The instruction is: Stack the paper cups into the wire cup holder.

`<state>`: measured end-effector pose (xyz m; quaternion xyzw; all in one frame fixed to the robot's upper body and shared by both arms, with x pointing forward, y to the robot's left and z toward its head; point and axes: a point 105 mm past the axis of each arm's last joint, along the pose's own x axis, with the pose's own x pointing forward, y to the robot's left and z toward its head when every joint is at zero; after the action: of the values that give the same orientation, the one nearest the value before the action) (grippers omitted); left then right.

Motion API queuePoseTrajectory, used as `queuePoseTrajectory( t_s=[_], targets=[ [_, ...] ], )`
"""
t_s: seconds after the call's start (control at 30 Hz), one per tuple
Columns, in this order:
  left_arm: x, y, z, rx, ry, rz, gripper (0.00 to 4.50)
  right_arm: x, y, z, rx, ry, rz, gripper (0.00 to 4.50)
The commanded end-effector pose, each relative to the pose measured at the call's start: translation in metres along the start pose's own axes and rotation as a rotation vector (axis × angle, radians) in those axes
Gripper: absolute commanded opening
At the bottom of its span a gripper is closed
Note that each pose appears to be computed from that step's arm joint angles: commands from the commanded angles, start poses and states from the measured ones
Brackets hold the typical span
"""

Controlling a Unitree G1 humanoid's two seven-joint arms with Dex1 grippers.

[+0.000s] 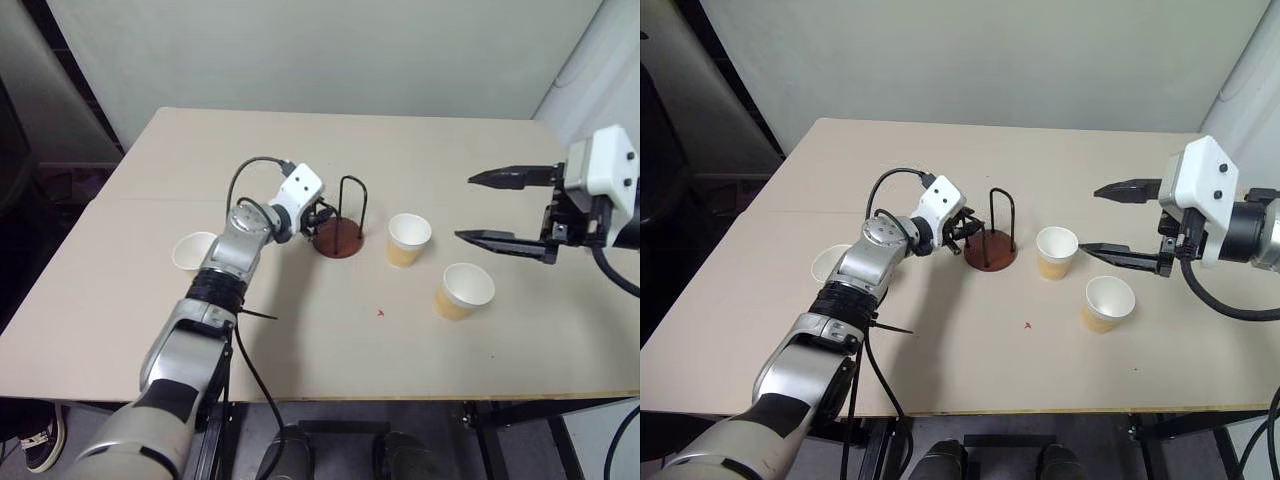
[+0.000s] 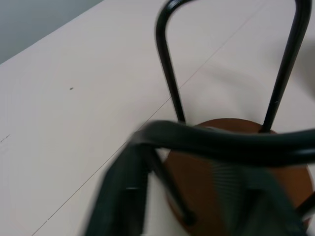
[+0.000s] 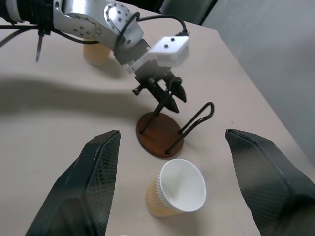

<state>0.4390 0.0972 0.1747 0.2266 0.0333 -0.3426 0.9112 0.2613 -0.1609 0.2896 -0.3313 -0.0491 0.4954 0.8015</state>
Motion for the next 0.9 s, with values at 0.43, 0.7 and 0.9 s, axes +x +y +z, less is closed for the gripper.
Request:
queuePoseTrajectory(
  t_s=[0.43, 0.7, 0.9],
  targets=[
    [-0.07, -0.053, 0.042, 0.078, -0.169, -0.497, 0.04, -0.007, 0.019, -0.008, 0.0, 0.059, 0.086, 3.55],
    [-0.053, -0.09, 0.049, 0.088, -0.199, -0.66, 0.04, 0.007, 0.04, -0.017, 0.077, 0.068, 0.161, 3.55],
    [-0.036, -0.106, 0.042, 0.108, -0.157, -0.678, 0.04, 0.003, 0.052, -0.024, 0.095, 0.124, 0.199, 3.55]
  ],
)
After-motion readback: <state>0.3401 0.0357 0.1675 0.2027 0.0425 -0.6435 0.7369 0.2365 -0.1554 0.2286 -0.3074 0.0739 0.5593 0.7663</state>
